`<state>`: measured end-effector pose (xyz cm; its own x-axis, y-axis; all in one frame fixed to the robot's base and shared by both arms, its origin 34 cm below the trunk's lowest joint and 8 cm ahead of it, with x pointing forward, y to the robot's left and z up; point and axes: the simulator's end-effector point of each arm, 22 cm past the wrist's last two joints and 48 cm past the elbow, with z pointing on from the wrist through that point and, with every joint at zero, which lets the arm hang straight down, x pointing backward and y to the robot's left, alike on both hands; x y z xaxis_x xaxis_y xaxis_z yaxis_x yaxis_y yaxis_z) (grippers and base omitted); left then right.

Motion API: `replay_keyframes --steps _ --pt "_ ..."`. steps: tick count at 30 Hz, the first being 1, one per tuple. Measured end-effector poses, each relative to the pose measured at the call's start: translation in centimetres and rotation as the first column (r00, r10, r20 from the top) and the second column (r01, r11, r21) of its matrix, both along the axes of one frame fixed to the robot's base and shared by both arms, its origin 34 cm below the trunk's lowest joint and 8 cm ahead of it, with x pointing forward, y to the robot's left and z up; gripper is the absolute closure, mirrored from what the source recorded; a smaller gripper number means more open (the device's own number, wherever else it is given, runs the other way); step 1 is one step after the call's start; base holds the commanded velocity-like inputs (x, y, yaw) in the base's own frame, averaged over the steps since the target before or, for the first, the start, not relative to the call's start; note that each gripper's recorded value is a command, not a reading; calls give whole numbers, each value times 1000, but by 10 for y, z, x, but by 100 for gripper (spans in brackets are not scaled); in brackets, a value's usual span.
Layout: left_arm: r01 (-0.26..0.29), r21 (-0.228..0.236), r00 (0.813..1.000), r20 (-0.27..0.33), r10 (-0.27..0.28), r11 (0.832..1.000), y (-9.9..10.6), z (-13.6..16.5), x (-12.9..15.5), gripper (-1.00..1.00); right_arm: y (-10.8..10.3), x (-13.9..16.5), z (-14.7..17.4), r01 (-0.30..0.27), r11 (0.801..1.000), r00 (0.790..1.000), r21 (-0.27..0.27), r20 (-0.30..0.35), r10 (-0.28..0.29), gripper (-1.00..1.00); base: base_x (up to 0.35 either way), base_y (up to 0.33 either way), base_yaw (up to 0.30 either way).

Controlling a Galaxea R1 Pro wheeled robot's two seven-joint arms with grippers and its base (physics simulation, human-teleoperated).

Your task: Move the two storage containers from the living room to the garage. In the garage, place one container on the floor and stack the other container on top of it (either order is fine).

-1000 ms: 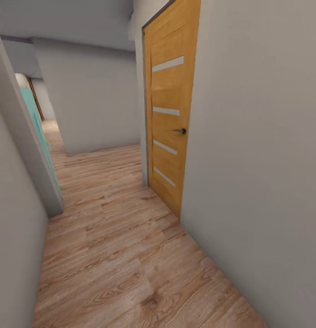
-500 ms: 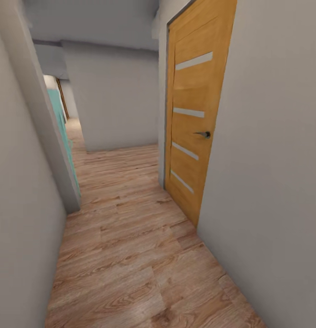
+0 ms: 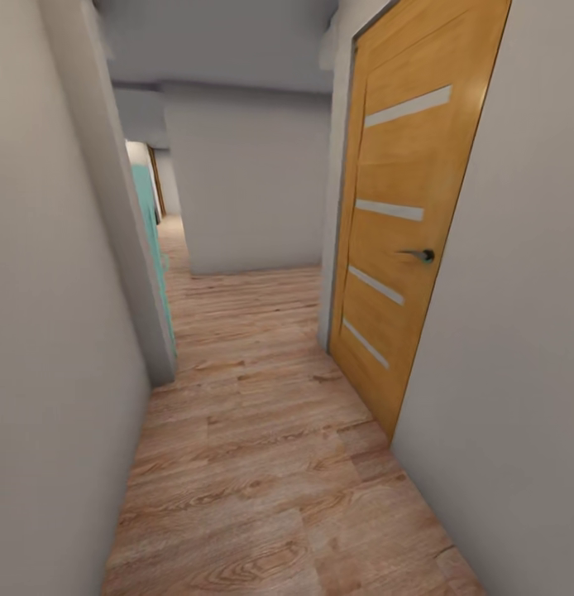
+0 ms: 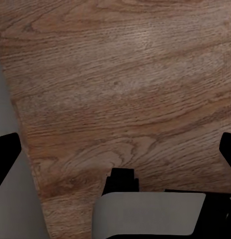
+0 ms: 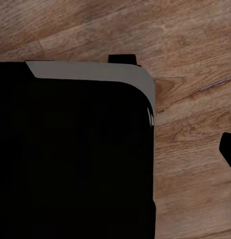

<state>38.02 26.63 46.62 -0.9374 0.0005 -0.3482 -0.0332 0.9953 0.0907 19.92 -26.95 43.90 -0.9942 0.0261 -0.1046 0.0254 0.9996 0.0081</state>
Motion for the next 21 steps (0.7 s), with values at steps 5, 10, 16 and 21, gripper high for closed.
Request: replay_keyframes --steps 5,10,16,21 --pt "0 0 1000 3 0 1000 0 1 1 -100 0 1 0 0 1000 1000 0 4 0 -100 277 0 242" --pt "0 0 1000 7 0 1000 0 2 2 -100 0 3 0 0 1000 1000 0 7 0 -100 286 0 242" --pt "0 0 1000 11 0 1000 0 3 4 -100 -1 4 1 0 1000 1000 -1 11 0 -100 295 0 242" --pt "1 -3 1000 15 0 1000 -2 4 5 -100 -2 5 1 1 1000 1000 -2 15 -1 -100 303 -15 212"
